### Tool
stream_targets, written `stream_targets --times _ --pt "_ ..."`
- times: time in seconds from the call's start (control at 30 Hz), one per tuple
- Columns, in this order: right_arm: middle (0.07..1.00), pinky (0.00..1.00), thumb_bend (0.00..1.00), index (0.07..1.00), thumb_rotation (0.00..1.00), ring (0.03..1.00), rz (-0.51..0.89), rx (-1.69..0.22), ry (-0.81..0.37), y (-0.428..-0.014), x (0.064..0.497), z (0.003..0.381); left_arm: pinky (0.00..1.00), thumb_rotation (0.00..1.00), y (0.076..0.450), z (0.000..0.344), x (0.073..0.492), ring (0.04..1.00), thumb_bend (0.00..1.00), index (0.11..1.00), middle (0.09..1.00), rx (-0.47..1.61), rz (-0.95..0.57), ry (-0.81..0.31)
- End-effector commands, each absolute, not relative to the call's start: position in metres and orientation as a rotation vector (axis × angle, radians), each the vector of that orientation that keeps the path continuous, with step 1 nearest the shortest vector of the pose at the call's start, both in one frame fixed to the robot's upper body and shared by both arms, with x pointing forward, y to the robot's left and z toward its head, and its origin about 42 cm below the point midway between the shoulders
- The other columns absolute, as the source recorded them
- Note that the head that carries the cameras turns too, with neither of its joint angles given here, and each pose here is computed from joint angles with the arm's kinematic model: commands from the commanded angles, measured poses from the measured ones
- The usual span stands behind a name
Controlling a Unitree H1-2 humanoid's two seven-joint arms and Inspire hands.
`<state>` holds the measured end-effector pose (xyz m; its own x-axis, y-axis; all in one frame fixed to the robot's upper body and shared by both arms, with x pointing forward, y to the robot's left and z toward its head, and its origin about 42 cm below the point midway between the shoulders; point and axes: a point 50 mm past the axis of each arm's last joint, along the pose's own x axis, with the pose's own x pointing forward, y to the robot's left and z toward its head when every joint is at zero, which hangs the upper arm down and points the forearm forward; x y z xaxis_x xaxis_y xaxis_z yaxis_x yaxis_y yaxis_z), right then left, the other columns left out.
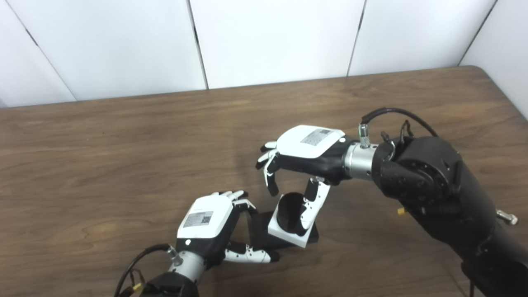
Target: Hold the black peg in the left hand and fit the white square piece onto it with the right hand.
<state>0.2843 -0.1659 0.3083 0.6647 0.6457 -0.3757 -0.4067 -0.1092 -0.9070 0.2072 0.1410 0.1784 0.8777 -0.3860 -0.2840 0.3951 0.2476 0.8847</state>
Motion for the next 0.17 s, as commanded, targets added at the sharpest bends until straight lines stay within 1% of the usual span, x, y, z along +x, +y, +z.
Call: stream_targets --times 0.0,0.13 --pt "0.876 0.96 0.99 0.572 0.38 0.963 0.865 -1.425 -0.249 -0.165 0.284 0.322 0.94 0.53 0.144 0.196 0.212 0.918 1.00 0.947 0.919 1.195 -0.503 -0.036" --pt "0.878 0.96 0.98 0.572 0.38 0.964 0.863 -1.426 -0.246 -0.165 0.284 0.323 0.96 0.52 0.149 0.209 0.213 0.921 1.00 0.956 0.919 1.196 -0.520 -0.027"
